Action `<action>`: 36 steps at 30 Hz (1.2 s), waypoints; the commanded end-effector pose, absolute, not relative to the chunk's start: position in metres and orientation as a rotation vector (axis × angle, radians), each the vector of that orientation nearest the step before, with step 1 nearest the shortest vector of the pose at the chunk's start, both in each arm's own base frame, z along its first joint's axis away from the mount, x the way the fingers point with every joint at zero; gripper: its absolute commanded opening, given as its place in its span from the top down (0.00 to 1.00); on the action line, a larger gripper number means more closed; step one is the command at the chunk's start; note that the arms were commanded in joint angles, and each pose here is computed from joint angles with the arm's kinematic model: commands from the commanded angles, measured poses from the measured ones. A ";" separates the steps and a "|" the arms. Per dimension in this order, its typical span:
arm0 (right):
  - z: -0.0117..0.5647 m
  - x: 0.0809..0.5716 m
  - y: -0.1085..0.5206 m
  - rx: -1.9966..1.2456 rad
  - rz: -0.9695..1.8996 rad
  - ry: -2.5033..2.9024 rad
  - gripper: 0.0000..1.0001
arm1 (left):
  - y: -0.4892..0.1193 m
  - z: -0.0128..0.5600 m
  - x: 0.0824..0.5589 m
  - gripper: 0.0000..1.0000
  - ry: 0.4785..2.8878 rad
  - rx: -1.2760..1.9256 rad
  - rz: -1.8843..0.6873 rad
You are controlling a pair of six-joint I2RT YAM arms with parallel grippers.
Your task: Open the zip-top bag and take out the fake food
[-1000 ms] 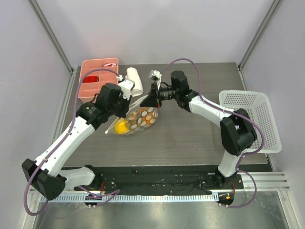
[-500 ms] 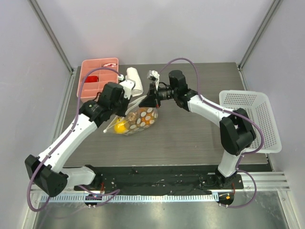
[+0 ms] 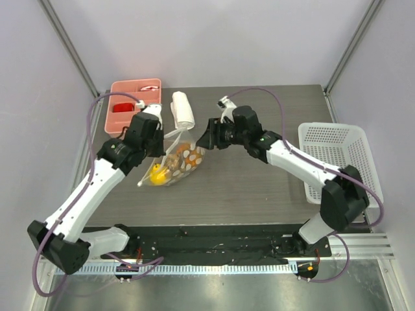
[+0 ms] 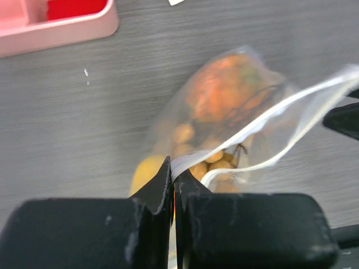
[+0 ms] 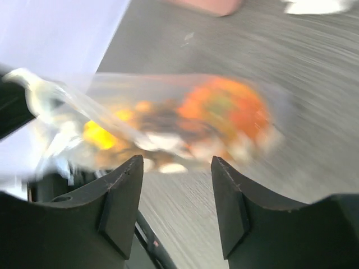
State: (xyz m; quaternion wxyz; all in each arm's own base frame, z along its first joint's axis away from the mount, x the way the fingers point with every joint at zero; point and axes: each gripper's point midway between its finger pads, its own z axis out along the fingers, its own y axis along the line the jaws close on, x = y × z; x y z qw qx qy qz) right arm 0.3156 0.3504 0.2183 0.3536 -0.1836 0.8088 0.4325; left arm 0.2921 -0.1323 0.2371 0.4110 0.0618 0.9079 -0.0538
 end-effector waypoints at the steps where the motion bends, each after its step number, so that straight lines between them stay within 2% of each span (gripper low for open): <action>1: 0.259 0.315 0.331 0.012 0.950 2.050 0.34 | -0.115 0.268 0.280 1.00 2.220 -0.180 -0.190; 3: 0.265 0.310 0.333 0.192 0.918 2.028 0.28 | -0.111 0.265 0.278 1.00 2.210 -0.249 -0.182; 5: 0.263 0.297 0.349 0.209 0.968 2.045 0.28 | -0.109 0.268 0.274 1.00 2.191 -0.288 -0.209; 11: 0.258 0.299 0.396 0.222 1.040 2.036 0.28 | -0.137 0.266 0.281 1.00 2.111 -0.243 -0.413; 14: 0.246 0.306 0.418 0.160 1.047 2.072 0.29 | -0.147 0.252 0.282 1.00 2.090 -0.196 -0.473; 19: 0.222 0.287 0.445 -0.155 1.033 2.134 0.29 | -0.140 0.235 0.280 1.00 2.078 -0.160 -0.429; 23: 0.215 0.286 0.436 -0.196 0.974 2.128 0.27 | -0.148 0.232 0.280 1.00 2.060 -0.138 -0.479; 28: 0.240 0.281 0.426 -0.207 0.974 2.037 0.23 | -0.152 0.227 0.281 1.00 2.071 -0.128 -0.495; 36: 0.252 0.299 0.429 -0.161 0.897 2.034 0.23 | -0.151 0.233 0.280 1.00 2.050 -0.144 -0.510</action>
